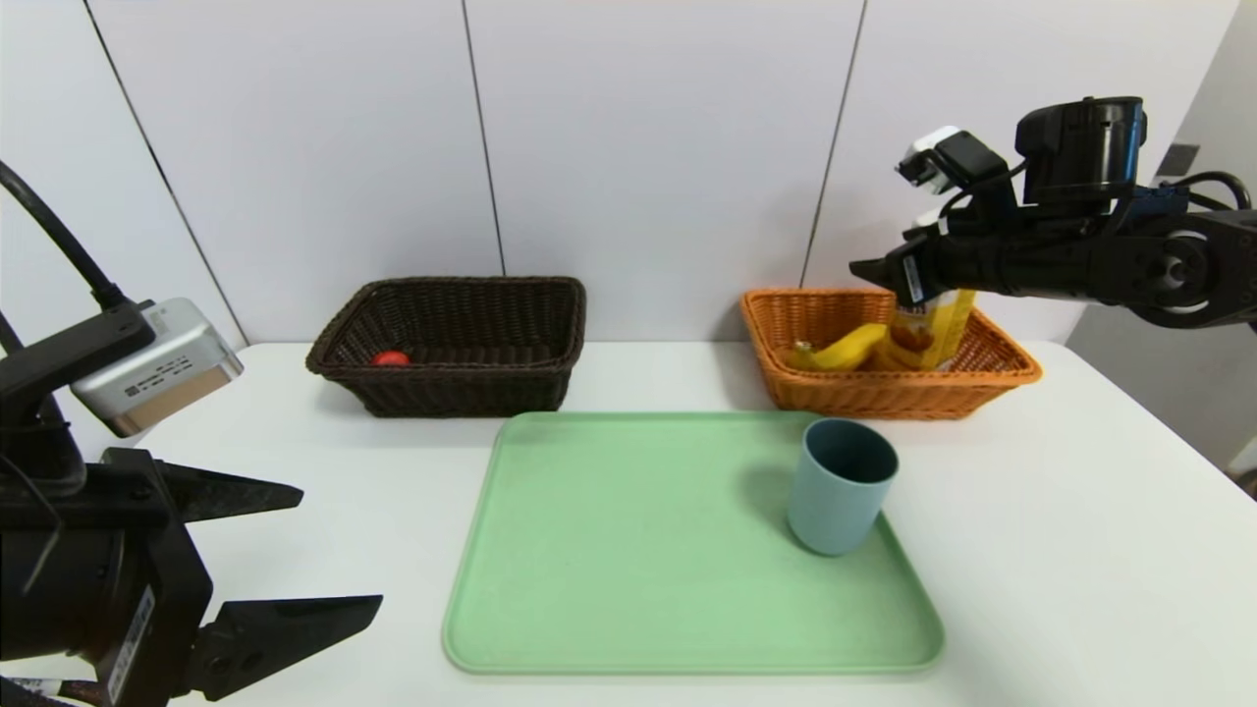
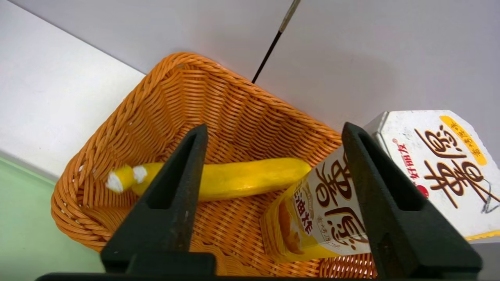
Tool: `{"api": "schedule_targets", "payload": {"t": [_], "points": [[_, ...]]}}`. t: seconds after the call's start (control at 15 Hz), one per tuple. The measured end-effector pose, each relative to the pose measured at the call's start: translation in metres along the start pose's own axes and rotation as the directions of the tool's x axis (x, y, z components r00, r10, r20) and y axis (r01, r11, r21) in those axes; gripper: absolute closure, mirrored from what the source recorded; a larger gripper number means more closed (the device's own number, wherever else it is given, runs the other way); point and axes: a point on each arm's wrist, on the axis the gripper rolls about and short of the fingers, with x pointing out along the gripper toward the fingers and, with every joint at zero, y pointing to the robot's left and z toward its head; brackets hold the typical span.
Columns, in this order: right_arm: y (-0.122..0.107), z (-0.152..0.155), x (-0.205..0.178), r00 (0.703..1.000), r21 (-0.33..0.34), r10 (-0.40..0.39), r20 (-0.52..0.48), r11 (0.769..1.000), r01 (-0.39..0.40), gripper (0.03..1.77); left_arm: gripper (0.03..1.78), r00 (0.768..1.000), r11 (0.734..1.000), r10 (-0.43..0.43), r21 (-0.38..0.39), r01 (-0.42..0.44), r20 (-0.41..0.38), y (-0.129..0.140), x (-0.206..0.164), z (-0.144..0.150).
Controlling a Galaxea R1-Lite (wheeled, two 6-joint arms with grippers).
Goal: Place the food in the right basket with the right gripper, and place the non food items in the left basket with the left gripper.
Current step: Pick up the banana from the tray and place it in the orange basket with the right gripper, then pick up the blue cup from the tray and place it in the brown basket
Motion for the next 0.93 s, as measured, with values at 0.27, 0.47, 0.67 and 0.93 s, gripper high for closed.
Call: {"api": "schedule_targets", "payload": {"t": [0.27, 0.47, 0.67, 0.93], "points": [[-0.002, 0.010, -0.010, 1.000, 0.009, 0.012, 0.010, 1.000, -0.012, 0.39, 0.12, 1.000, 1.000, 0.000, -0.001, 0.000, -0.001, 0.000, 0.000, -0.001], [0.002, 0.026, -0.034, 0.998, 0.072, 0.055, -0.015, 0.996, -0.054, 0.30, 0.12, 1.000, 1.000, 0.005, -0.002, -0.005, 0.000, 0.000, -0.001, -0.002], [0.002, 0.043, -0.068, 0.989, 0.186, 0.145, -0.034, 0.973, -0.136, 0.23, 0.12, 1.000, 1.000, 0.005, -0.006, -0.005, 0.008, 0.000, -0.003, -0.002], [-0.005, 0.055, -0.119, 0.968, 0.312, 0.242, -0.068, 0.927, -0.210, 0.17, 0.12, 1.000, 1.000, 0.008, -0.021, -0.008, 0.017, -0.001, -0.005, -0.002]]}}
